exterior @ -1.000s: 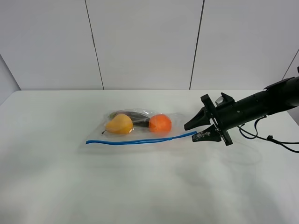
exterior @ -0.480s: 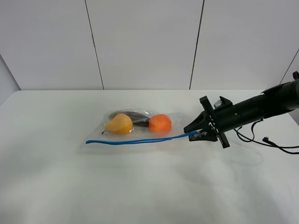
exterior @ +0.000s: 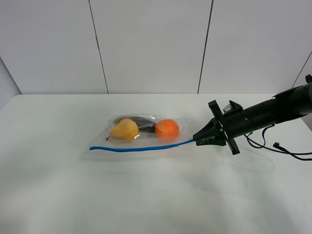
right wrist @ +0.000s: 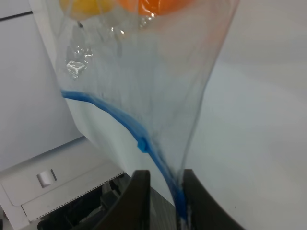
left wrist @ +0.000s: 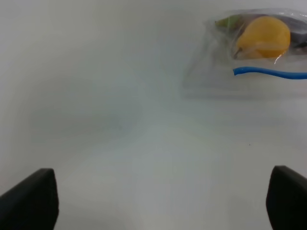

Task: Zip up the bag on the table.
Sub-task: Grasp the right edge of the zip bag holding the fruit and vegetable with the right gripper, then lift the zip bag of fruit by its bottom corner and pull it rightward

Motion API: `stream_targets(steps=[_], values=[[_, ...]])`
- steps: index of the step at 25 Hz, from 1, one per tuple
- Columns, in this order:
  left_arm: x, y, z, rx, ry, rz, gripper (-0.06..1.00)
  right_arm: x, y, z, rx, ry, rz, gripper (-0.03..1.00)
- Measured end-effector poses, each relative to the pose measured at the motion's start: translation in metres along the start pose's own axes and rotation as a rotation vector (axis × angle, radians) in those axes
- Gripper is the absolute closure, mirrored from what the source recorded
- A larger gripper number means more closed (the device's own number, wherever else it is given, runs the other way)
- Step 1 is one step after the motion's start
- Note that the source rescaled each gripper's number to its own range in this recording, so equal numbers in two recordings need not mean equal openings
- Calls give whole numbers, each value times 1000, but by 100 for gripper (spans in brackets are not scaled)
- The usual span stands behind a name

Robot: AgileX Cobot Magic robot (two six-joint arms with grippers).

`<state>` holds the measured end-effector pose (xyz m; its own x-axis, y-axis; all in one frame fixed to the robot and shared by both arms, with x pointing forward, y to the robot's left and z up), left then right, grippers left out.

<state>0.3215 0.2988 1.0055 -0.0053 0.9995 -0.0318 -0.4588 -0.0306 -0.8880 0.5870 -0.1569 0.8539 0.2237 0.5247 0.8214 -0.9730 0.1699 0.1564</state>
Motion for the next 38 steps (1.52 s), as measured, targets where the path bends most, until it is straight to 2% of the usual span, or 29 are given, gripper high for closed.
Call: stream_targets(steps=[11, 16, 22, 28, 38], values=[[0, 0, 0, 0, 0, 0, -5, 1, -2, 0, -12, -6, -5, 78], [0, 0, 0, 0, 0, 0, -5, 1, -2, 0, -12, -5, 2, 95], [0, 0, 0, 0, 0, 0, -5, 2, -3, 0, -14, -9, 13, 97], [0, 0, 0, 0, 0, 0, -5, 17, 1, 1, 2, -90, 26, 97], [0, 0, 0, 0, -1, 0, -5, 44, 13, -11, 29, -138, 100, 97]])
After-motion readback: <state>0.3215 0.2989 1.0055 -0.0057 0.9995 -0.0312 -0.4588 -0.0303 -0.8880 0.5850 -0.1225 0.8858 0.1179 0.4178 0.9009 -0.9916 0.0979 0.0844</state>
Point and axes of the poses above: a point on each arm's last joint axis where the gripper is mounted, z pointing back along that axis away from the gripper, x along the wrist's bending axis when the last joint is at zero, y = z × x, the point moved 10 cm from there along -z, pointing out along that axis toward the gripper, and after that the axes turned 1 degree about z, right-handed, at the moved point
